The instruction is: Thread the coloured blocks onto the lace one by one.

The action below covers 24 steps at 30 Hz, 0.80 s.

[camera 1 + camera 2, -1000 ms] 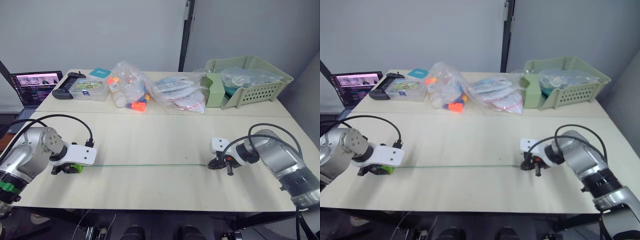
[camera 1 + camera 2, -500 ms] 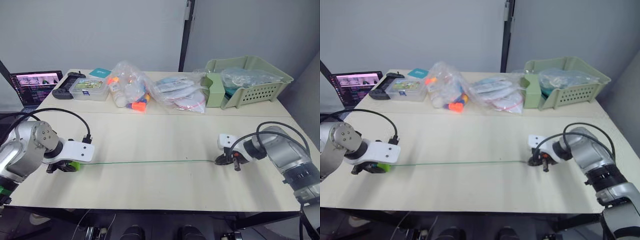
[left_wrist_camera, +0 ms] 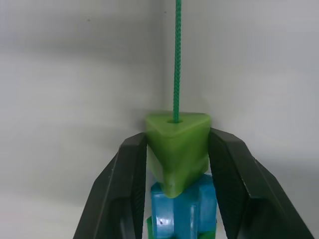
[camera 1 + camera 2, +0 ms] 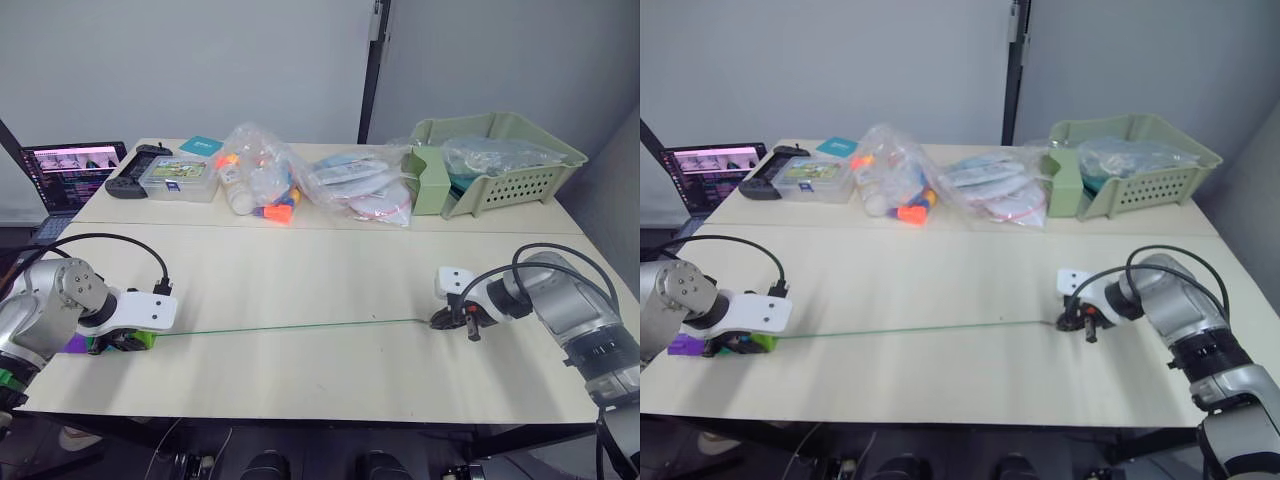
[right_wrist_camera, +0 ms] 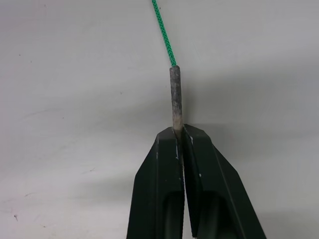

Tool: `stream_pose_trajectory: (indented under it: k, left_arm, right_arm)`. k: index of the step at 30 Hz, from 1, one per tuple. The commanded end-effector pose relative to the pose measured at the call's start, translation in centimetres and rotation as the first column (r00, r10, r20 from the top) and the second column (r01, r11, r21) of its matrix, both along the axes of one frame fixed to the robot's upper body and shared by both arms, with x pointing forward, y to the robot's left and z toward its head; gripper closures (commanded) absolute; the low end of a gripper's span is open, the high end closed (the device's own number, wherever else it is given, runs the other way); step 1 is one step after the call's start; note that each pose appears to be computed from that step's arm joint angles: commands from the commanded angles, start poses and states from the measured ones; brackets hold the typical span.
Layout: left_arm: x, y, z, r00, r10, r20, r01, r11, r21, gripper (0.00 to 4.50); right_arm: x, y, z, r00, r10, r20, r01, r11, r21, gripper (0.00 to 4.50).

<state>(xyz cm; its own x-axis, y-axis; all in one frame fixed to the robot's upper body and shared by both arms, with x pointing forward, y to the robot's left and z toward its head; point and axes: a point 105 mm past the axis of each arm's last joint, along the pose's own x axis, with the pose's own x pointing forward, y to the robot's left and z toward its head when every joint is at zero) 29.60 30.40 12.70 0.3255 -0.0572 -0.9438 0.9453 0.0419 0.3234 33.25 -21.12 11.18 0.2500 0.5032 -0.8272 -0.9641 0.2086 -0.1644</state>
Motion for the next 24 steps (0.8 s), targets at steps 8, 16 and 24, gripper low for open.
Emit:
stream_pose_trajectory:
  k: [8, 16, 24]
  left_arm:
    - [1.5, -1.6, 0.5, 0.989, -0.093, 0.117, 0.101, 0.993, -0.06, 3.18]
    - [-0.4, -1.1, 1.0, 0.997, -0.054, 0.056, 0.057, 0.996, -0.063, 1.16]
    - [-0.7, -0.9, 3.3, 0.993, -0.034, 0.114, 0.04, 0.998, -0.056, 0.0]
  right_arm:
    - [-1.0, 0.2, -0.4, 0.999, -0.036, -0.017, 0.037, 0.999, 0.023, 4.5]
    - [-1.0, 1.0, -0.2, 1.0, -0.022, -0.002, 0.022, 0.999, 0.035, 4.5]
    - [-0.4, 1.7, 1.3, 1.0, -0.008, 0.021, 0.007, 0.999, 0.052, 3.53]
